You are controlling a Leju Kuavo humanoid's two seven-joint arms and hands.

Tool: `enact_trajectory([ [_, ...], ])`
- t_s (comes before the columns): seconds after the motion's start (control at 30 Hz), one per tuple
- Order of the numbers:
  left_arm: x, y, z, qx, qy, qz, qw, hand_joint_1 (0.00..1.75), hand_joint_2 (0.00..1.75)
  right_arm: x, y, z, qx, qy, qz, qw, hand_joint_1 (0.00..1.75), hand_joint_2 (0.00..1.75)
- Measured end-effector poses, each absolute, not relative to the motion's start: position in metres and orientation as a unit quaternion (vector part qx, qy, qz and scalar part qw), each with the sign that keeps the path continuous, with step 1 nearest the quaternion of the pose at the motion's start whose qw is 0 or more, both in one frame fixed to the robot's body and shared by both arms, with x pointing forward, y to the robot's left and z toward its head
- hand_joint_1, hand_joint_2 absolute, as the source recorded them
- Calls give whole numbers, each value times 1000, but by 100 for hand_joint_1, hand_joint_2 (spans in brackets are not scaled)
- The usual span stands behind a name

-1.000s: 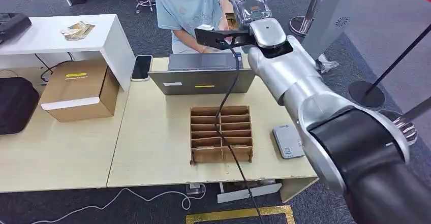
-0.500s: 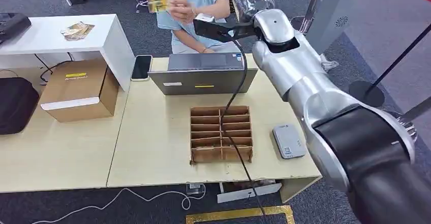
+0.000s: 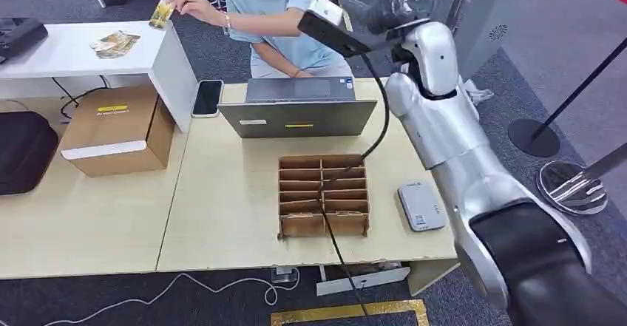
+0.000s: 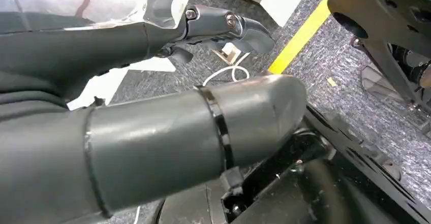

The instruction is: Pass the card to the sensor for recognition and then transmit it.

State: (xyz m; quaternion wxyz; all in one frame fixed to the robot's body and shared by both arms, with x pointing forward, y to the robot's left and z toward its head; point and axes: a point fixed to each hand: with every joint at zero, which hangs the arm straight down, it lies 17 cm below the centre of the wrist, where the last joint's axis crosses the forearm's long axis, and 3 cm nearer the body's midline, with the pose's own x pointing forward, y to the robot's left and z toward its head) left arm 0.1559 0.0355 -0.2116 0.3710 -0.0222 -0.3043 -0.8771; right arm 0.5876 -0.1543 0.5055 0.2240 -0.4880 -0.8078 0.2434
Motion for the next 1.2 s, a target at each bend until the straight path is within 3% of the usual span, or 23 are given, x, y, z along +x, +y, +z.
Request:
enact_trajectory([
  [0.27, 150, 30, -209, -49, -313, -864, 392, 0, 0, 524, -187, 427, -241, -922, 143, 268, 0, 175],
  [0.43, 143, 29, -209, -72, -308, -853, 415, 0, 0, 485, -195, 381, -130, -938, 135, 293, 0, 175],
  [0.53, 146, 34, -211, -54, -302, -871, 384, 0, 0, 456, -195, 348, -79, -938, 136, 310, 0, 175],
  [0.8, 149, 34, -211, -45, -306, -874, 375, 0, 0, 451, -195, 344, -75, -938, 133, 311, 0, 175],
  [0.87, 162, 29, -207, -13, -328, -878, 348, 0, 0, 438, -201, 326, -65, -935, 123, 325, 0, 175],
  [0.9, 172, 29, -206, 16, -336, -880, 334, 0, 0, 414, -208, 280, -56, -923, 113, 363, 0, 175],
  [0.97, 175, 33, -207, 26, -327, -886, 327, 0, 0, 382, -195, 182, -171, -852, 214, 447, 0, 175],
  [1.1, 173, 30, -206, 16, -332, -882, 333, 0, 0, 374, -173, 154, -190, -826, 260, 463, 0, 175],
  [1.2, 183, 27, -202, 49, -344, -898, 268, 0, 0, 372, -153, 141, -215, -806, 317, 451, 0, 175],
])
